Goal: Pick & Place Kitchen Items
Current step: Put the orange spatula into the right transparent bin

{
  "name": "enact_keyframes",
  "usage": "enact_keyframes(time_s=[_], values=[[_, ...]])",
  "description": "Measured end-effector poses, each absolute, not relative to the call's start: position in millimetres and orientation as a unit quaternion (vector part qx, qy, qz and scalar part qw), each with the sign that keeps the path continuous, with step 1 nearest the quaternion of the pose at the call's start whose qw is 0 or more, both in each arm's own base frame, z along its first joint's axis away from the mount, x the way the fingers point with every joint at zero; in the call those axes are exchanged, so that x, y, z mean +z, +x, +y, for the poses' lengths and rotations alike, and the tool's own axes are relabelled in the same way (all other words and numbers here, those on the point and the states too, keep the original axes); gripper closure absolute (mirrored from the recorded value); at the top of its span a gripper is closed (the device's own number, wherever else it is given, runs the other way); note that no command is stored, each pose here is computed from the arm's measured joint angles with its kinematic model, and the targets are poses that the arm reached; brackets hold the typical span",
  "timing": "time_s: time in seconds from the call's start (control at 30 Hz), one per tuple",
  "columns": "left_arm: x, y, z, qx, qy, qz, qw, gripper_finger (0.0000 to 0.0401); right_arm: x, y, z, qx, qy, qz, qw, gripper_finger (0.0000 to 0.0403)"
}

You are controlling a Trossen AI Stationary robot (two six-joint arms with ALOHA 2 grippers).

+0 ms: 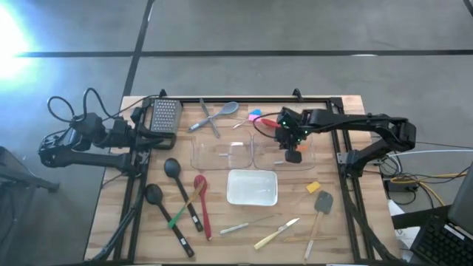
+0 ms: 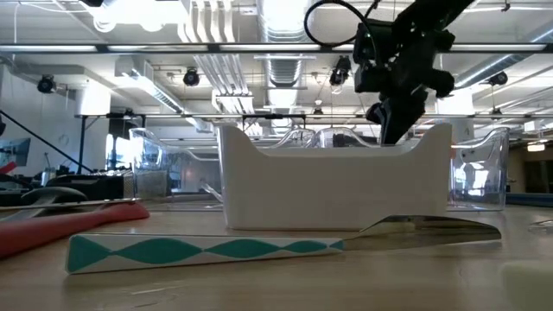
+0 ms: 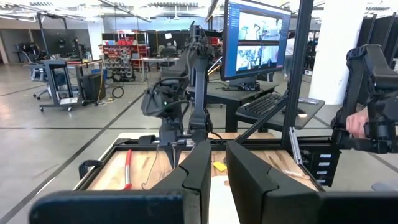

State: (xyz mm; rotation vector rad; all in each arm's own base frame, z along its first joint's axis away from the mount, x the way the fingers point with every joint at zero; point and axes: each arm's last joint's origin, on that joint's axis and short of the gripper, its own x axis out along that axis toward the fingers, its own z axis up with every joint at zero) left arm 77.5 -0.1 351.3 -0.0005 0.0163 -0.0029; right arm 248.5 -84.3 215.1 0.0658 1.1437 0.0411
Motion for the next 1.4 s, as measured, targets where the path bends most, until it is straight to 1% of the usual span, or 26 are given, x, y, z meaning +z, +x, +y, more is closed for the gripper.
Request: enact_keyframes(time_s=[0.33, 0.47, 0.8, 1.0, 1.4], values=[[351.2, 77.5, -0.1, -0.001, 0.000, 0.008, 1.000, 0.0343, 193.6, 248.1, -82.6, 0.005, 0.007, 0.518, 0.855, 0.0394], [351.3, 77.5, -0.1, -0.001, 0.000, 0.008, 1.000, 0.0343, 182.8, 251.2, -79.4, -0.003, -0.024, 0.542, 0.840, 0.0394], [351.2, 77.5, -0.1, -0.001, 0.000, 0.008, 1.000, 0.0343, 161.4, 280.5, -83.2, 0.033, -0.046, 0.572, 0.818, 0.0394], [351.2, 77.5, -0.1, -0.001, 0.000, 0.008, 1.000, 0.0343, 150.6, 282.6, -83.8, 0.045, -0.040, 0.594, 0.803, 0.0394], [351.3, 77.5, -0.1, -0.002, 0.000, 0.008, 1.000, 0.0343, 148.2, 282.9, -84.0, 0.026, -0.014, 0.597, 0.802, 0.0394]])
